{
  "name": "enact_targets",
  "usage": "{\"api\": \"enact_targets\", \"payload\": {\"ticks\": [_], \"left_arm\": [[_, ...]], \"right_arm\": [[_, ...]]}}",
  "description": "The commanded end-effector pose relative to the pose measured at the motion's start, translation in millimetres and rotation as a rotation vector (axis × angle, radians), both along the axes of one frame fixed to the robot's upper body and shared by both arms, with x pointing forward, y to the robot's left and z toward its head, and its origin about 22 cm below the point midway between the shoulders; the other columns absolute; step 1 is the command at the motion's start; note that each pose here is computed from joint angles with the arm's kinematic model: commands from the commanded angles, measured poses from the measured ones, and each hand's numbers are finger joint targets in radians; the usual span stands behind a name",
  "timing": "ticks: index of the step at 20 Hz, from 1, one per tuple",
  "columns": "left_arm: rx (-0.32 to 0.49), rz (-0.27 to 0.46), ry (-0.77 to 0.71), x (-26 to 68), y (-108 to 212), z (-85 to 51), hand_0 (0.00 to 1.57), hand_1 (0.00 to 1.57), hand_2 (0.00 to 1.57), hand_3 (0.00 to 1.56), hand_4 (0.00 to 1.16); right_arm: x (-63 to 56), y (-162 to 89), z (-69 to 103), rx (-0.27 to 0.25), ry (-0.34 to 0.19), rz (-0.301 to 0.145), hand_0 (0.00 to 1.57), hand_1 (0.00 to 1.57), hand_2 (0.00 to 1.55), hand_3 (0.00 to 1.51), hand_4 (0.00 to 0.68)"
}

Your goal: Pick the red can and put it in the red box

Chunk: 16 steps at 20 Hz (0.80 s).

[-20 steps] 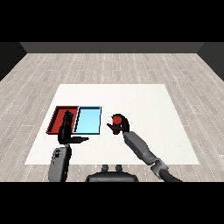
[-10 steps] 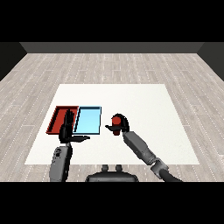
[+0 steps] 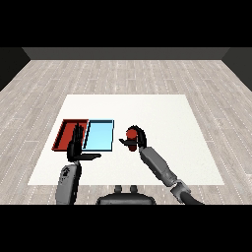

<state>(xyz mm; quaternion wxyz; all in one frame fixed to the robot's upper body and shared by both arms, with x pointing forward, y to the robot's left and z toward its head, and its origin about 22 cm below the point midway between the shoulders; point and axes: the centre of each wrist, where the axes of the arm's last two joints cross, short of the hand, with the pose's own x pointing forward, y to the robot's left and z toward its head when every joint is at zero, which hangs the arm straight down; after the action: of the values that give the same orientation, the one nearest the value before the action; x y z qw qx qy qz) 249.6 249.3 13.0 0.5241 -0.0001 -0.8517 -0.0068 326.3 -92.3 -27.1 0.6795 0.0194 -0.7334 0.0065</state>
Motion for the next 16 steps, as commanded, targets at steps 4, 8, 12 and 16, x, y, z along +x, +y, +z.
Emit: {"api": "enact_targets", "payload": {"ticks": [4,8,12,16], "left_arm": [[0.006,-0.037,-0.009,-4.0,-28.1,-5.2,0.0,0.0,0.0,0.0,0.0],[0.028,-0.039,-0.001,-11.0,-30.0,13.9,0.0,0.0,0.0,0.0,0.0],[-0.009,-0.142,0.007,1.4,-58.8,15.6,0.0,0.0,0.0,0.0,0.0],[0.005,-0.249,0.07,-1.2,-66.3,15.5,0.0,0.0,0.0,0.0,0.0]], "right_arm": [[-16.6,-10.8,33.1,-0.012,-0.1,-0.012,1.57,1.57,1.47,1.4,0.601],[-17.5,-32.9,54.0,-0.024,-0.171,-0.031,1.57,1.57,1.47,1.4,0.61],[-27.9,-44.3,90.8,-0.026,-0.242,-0.052,1.52,1.52,1.45,1.4,0.6],[-33.4,-44.3,113.1,0.029,-0.363,-0.073,1.56,1.56,1.46,1.41,0.598]]}}
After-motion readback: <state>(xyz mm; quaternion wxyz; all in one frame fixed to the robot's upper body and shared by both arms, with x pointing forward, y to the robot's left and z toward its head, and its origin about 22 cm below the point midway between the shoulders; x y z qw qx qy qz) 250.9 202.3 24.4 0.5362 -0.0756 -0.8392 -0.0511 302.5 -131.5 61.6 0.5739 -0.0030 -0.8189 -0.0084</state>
